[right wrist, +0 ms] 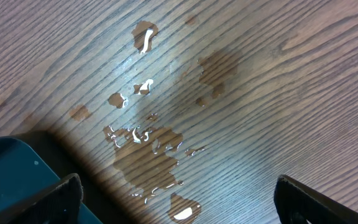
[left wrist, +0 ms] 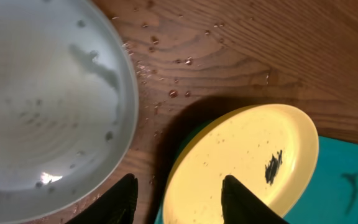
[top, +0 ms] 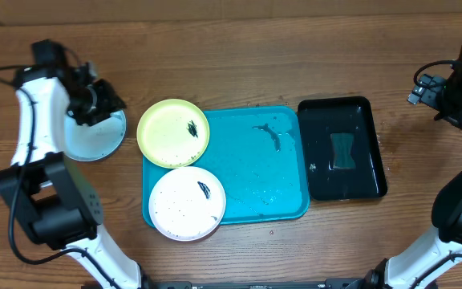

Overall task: Clean dirty plates on tray and stack at the side
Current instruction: 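Set the cleaned plate on the table left of the tray, release, then grasp the yellow-green plate rim with left gripper and drag it onto tray center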

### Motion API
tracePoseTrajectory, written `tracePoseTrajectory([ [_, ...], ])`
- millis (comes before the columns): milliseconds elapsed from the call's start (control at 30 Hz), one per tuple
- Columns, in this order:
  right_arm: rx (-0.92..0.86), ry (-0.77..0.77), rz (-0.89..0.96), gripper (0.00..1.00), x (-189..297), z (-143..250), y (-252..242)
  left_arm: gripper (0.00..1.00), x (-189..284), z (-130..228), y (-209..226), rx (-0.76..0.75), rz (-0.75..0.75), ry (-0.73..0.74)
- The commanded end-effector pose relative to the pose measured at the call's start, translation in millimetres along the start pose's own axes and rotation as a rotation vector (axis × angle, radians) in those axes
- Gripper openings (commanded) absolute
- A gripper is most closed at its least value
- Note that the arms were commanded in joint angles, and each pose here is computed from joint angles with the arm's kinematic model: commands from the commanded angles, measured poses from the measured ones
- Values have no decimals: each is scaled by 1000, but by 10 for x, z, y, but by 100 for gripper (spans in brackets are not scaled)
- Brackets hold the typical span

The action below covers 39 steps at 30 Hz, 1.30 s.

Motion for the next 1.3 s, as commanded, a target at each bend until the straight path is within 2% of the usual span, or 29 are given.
tracePoseTrajectory([
  [0,-8,-19,3,100,48,-33,-14,44,-131,84,-93,-112,-139,-1],
  [133,-8,-19,3,100,48,-33,-14,38,-206,108,-211,-178,-217,-11],
  [233,-8,-19,3,100,48,-33,-14,38,-220,122,-248,-203,-259,-14],
  [533,-8,-19,3,100,48,-33,-14,28,-295,213,-219,-206,-271,15],
  [1267,-8,-19,3,100,48,-33,-14,27,-519,414,-122,-202,-272,65],
])
Point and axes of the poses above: each gripper's point midway between its finger pads, its own x axis back along the fingers, its own y axis along the line the jaws close on, z = x × y, the point moved 3 cm from there along x, back along the fingers, and after that the axes turned 1 degree about -x, right-handed, at the moved point
